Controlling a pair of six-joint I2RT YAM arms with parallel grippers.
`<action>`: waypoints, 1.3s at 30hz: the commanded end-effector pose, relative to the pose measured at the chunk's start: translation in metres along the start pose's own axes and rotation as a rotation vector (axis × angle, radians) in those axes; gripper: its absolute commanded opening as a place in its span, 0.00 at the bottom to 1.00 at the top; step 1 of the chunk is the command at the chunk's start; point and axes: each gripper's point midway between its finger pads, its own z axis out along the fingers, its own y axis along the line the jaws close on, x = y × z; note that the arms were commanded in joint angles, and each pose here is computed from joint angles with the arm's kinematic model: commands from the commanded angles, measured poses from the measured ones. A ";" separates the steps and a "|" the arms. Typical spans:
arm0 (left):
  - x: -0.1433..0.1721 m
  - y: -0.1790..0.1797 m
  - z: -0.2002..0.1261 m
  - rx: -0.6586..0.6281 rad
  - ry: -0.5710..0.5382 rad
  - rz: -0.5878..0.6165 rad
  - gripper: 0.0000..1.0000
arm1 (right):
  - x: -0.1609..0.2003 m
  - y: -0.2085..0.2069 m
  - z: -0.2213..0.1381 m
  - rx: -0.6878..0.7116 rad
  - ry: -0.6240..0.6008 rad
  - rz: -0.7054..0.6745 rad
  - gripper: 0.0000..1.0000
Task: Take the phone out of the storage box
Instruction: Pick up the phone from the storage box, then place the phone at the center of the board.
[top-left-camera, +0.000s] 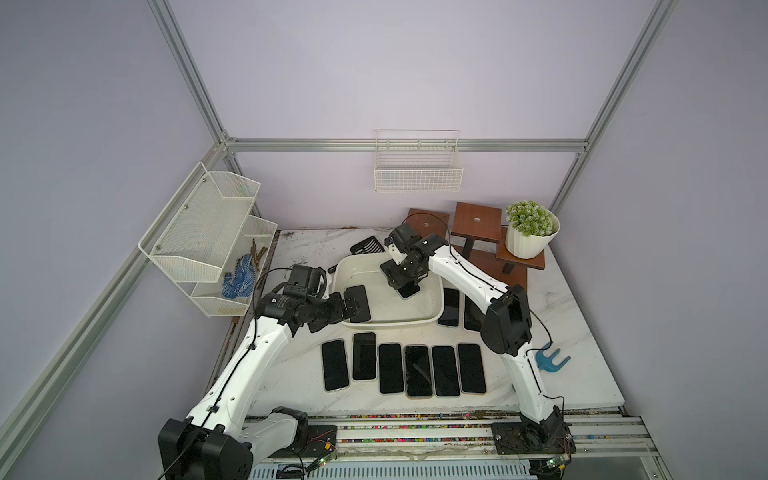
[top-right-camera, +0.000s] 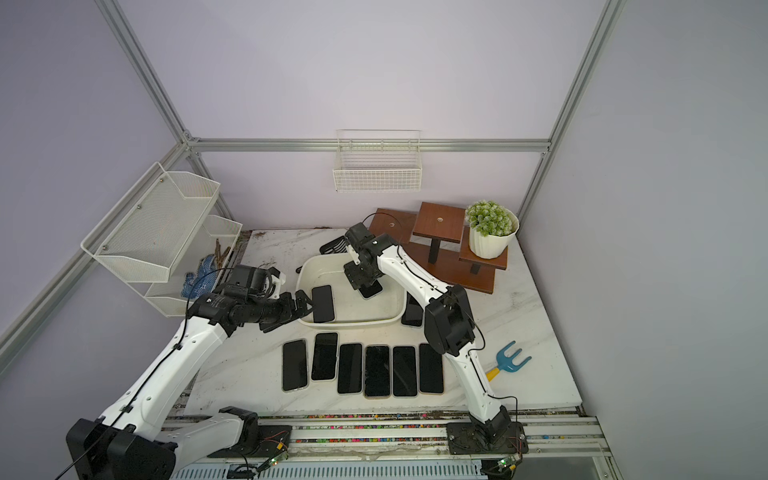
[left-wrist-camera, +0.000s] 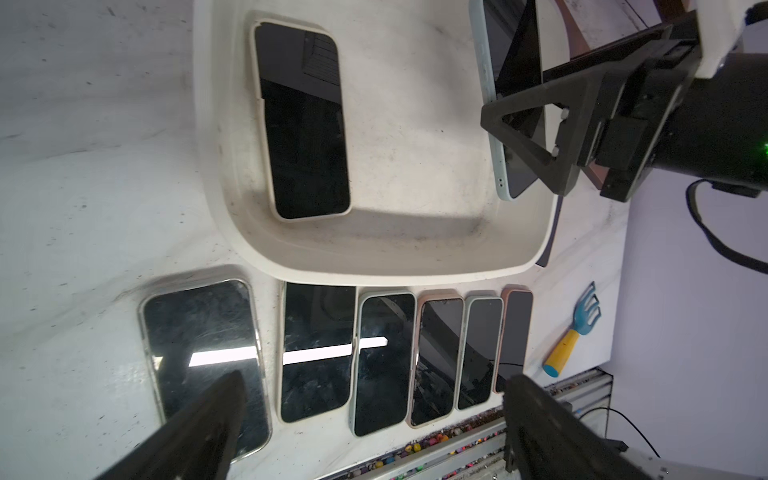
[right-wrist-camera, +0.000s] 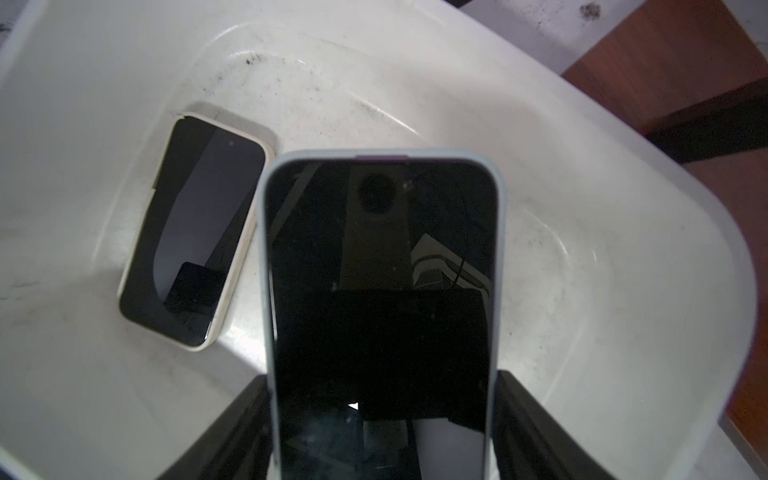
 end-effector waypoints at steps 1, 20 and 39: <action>-0.008 -0.032 0.005 0.174 0.000 0.013 1.00 | 0.000 -0.001 -0.047 -0.011 -0.065 0.058 0.37; 0.003 -0.097 0.068 0.271 0.169 0.141 1.00 | 0.181 -0.102 -0.119 0.171 -0.055 0.372 0.37; 0.002 -0.086 0.055 0.201 0.168 0.178 1.00 | 0.248 -0.234 -0.048 0.395 0.149 0.649 0.36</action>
